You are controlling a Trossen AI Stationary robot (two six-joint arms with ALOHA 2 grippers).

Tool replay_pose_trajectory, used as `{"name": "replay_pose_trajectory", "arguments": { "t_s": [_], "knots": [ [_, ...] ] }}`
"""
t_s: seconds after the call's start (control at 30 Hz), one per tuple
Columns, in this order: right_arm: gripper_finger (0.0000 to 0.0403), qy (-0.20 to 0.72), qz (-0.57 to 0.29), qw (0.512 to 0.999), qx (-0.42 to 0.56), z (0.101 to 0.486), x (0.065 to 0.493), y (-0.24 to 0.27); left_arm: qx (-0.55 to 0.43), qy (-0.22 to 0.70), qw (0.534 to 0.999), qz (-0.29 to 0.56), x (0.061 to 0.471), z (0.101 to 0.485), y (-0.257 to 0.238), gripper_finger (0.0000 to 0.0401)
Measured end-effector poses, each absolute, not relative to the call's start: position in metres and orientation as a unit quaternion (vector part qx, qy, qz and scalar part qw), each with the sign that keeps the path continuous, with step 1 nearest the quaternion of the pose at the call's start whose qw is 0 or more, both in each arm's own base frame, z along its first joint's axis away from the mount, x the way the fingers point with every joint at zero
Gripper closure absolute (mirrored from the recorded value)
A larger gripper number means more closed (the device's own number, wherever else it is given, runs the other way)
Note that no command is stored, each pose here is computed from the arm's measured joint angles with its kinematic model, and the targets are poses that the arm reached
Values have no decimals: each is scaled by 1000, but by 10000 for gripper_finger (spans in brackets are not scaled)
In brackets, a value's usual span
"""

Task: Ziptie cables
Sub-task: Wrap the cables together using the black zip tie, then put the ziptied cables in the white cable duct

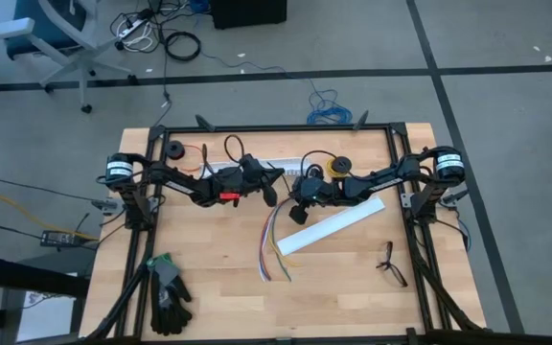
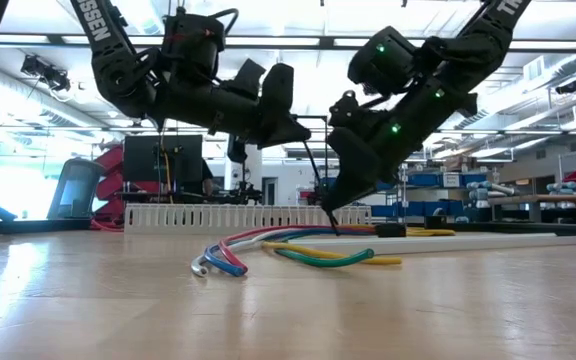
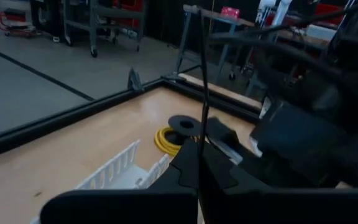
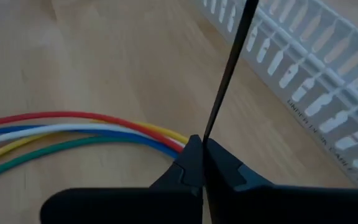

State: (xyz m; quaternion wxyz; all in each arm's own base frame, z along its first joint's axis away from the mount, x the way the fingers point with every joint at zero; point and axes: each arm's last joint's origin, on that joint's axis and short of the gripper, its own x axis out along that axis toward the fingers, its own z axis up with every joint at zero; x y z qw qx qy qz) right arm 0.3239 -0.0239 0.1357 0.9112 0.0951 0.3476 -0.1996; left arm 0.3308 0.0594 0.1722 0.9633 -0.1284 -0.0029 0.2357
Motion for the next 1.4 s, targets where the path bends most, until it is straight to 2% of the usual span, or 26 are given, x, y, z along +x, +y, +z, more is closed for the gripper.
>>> {"name": "replay_pose_trajectory", "arguments": {
  "t_s": [0.27,0.63,0.8,1.13,1.27,1.4],
  "knots": [
    [402,356,-202,904,122,120,310,-20,-128,-5,960,248,330,173,64,401],
    [401,347,-199,911,98,119,309,-13,-126,-3,962,240,329,173,68,396],
    [383,336,-187,919,83,121,312,-13,-139,13,967,214,330,171,67,368],
    [317,332,-183,922,76,123,312,-13,-152,93,959,219,328,155,66,283],
    [311,316,-178,930,66,134,311,-13,-150,118,957,219,326,151,66,261],
    [314,293,-170,940,47,156,306,-13,-138,145,955,218,325,146,64,257]
  ]
}}
